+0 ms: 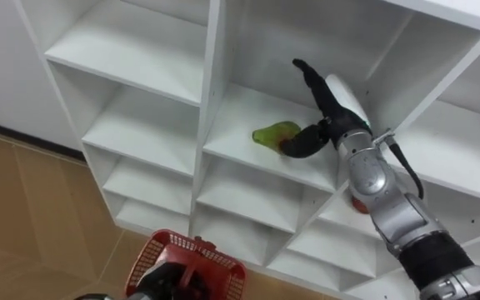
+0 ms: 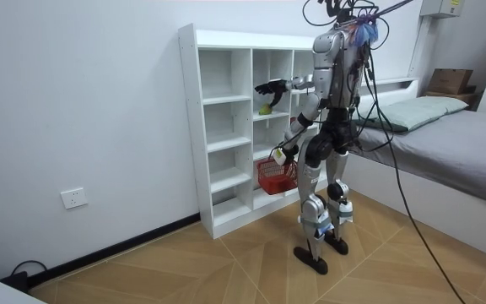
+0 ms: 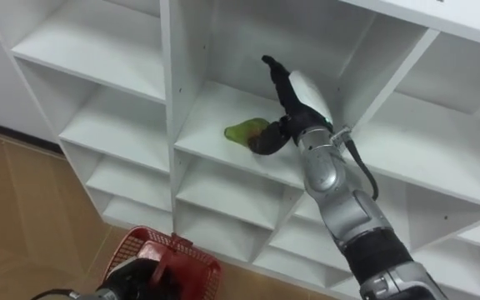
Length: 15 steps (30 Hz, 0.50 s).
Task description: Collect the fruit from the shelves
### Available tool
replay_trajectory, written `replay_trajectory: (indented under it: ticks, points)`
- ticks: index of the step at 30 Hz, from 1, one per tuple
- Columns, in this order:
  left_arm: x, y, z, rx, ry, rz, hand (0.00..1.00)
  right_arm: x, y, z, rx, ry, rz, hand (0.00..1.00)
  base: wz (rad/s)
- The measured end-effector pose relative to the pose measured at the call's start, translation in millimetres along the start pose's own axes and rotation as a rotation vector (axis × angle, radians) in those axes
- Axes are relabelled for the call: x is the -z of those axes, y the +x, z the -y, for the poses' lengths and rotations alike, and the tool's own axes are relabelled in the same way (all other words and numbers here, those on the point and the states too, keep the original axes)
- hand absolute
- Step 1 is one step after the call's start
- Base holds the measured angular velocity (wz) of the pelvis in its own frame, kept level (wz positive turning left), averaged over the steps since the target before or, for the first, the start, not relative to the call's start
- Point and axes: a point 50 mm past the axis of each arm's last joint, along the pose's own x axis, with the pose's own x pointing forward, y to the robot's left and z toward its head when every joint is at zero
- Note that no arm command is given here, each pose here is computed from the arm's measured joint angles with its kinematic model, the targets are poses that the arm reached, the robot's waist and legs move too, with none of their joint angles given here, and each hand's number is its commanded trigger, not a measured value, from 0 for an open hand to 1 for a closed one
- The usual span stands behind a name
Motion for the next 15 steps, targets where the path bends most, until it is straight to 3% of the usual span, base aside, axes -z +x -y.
replay_trajectory:
  ticks: [15]
  points:
    - [-9,4.1,1.1,0.011,0.021,-0.005,1.00,5,4,-13,-0.033,0.016,-0.065,0.00,0.05]
